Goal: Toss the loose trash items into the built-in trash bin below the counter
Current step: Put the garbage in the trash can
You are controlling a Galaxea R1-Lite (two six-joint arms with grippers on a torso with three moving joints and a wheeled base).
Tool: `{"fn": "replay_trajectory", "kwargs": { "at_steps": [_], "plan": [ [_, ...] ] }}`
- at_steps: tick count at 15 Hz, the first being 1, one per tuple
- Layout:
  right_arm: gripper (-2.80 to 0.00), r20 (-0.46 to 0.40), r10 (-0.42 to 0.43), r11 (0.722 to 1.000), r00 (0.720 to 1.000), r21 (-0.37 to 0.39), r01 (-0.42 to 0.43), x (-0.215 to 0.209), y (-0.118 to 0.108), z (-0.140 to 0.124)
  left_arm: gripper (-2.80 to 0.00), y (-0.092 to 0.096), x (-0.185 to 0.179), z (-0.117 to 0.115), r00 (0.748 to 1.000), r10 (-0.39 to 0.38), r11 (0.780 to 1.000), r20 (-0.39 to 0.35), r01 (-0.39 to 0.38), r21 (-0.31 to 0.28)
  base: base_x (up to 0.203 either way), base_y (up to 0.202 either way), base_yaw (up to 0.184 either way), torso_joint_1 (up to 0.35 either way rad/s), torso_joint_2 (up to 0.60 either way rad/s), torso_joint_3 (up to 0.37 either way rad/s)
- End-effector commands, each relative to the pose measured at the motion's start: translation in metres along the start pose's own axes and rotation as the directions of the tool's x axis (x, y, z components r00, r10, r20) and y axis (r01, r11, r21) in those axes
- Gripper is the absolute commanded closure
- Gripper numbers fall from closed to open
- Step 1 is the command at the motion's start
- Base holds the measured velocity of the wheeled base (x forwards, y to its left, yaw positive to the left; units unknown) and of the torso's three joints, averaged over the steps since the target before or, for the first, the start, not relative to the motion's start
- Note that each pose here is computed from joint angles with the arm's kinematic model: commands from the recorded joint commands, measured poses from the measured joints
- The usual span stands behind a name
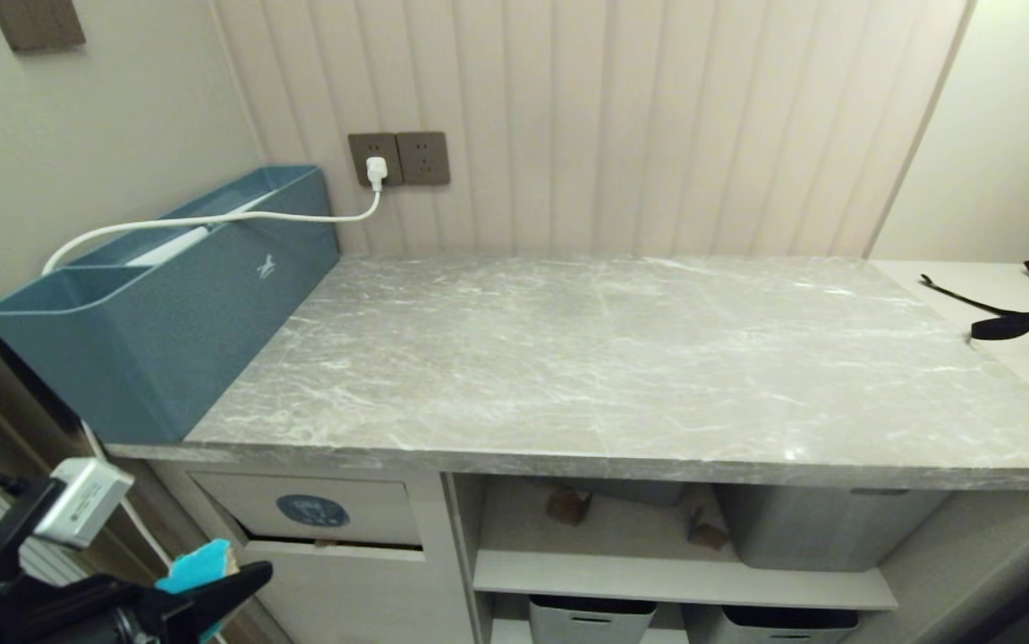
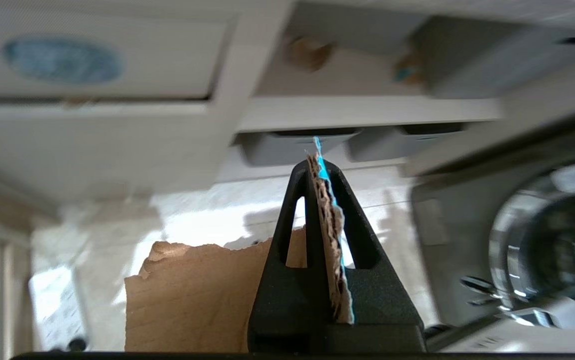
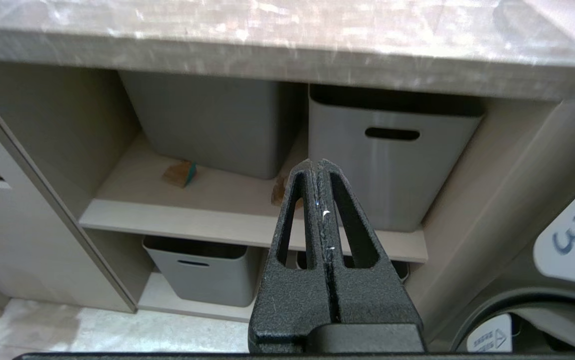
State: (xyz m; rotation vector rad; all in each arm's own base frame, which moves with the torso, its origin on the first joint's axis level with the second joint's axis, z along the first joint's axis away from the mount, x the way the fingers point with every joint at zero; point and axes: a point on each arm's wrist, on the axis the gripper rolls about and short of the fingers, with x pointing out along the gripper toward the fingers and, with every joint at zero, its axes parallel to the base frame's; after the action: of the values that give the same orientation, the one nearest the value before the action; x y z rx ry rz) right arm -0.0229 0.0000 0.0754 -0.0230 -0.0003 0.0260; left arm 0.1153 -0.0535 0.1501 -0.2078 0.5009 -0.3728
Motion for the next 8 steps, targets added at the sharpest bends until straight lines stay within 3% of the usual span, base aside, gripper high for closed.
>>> {"fn": "replay_trajectory", "kwargs": {
  "at_steps": [1,5,8],
  "plan": [
    [0.00,-0.001,0.002,1.000,1.000,0.000,-0.002,0.000,0.000,0.000,0.00,0.014,0.006,-0.005,0.995,0.095,0.995,-0.033,-0.095,-0.024,0.000,0.000,0.000,-0.242,0.55,0.290],
    [0.00,-0.001,0.002,1.000,1.000,0.000,-0.002,0.000,0.000,0.000,0.00,0.046,0.007,-0.006,0.953,0.299,0.948,-0.047,-0.303,-0.103,0.000,0.000,0.000,-0.241,0.53,0.294],
    [0.00,-0.001,0.002,1.000,1.000,0.000,-0.002,0.000,0.000,0.000,0.00,0.054,0.007,-0.026,0.935,0.332,0.932,-0.127,-0.346,-0.109,0.000,0.000,0.000,-0.225,0.52,0.287]
  ]
}}
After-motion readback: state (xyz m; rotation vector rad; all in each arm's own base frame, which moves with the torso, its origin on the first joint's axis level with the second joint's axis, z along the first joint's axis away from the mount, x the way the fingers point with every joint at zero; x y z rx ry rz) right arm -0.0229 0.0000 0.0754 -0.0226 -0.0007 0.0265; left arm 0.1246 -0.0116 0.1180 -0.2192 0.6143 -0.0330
